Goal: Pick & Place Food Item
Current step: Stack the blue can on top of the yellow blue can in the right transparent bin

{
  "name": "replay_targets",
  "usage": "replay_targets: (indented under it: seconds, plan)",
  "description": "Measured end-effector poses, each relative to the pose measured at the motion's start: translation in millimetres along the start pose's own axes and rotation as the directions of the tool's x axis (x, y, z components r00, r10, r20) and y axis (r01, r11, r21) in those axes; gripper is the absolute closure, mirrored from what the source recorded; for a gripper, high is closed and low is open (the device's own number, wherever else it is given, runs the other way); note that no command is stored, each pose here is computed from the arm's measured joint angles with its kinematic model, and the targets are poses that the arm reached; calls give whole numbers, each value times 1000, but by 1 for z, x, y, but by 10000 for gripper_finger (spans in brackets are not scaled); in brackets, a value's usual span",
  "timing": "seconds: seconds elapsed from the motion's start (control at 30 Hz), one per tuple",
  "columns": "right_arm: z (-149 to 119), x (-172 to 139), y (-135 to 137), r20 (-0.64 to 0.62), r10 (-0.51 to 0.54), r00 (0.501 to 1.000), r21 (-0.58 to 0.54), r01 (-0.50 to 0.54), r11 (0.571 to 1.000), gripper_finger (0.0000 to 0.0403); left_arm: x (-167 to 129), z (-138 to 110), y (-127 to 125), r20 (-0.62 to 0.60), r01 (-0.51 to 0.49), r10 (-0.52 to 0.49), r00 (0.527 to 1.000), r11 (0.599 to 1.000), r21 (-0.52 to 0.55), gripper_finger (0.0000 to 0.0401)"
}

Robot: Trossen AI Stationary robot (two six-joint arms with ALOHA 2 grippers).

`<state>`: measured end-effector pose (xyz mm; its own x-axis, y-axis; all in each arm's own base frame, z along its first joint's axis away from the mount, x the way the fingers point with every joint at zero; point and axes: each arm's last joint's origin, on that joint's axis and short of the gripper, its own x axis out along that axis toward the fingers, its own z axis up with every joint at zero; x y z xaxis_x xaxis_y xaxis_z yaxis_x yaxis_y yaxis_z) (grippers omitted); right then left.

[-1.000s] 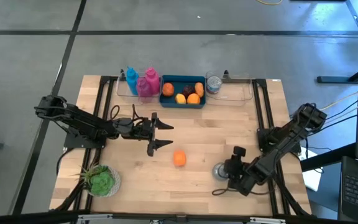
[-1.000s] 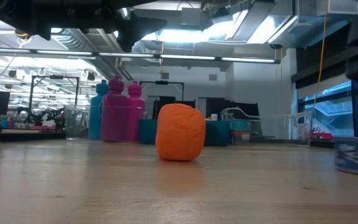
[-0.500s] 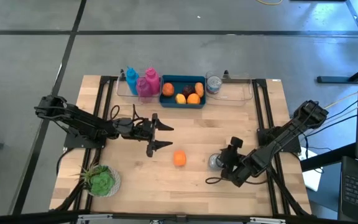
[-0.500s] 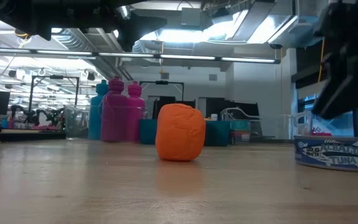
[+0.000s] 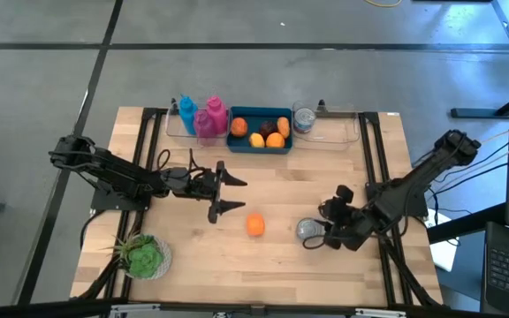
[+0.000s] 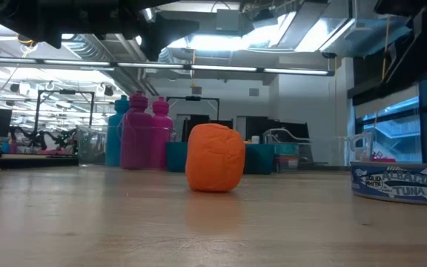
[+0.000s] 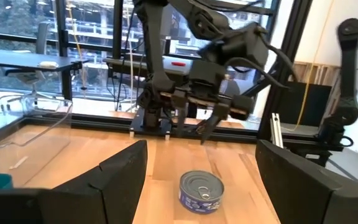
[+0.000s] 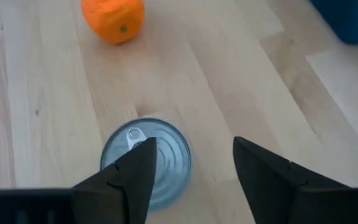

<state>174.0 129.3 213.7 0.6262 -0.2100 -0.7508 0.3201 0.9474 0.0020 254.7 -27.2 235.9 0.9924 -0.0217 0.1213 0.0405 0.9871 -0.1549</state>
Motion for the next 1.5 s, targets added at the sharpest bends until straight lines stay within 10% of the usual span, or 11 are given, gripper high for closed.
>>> replay_targets:
  seconds: [0.37, 0.87, 1.5]
  plan:
    - [1, 13, -20, -88, -36, 995, -43, 33, 999, 117, 0, -1, -1, -9, 20, -20, 1000, 999, 27, 109]
    - [-31, 35, -41, 84, 258, 963, 95, -265, 959, 145, 0, -3, -2, -34, 66, -65, 997, 997, 45, 109]
    - [-60, 55, -56, 273, 220, 937, 210, -281, 937, 156, 0, -3, -1, -37, 66, -64, 997, 996, 54, 109]
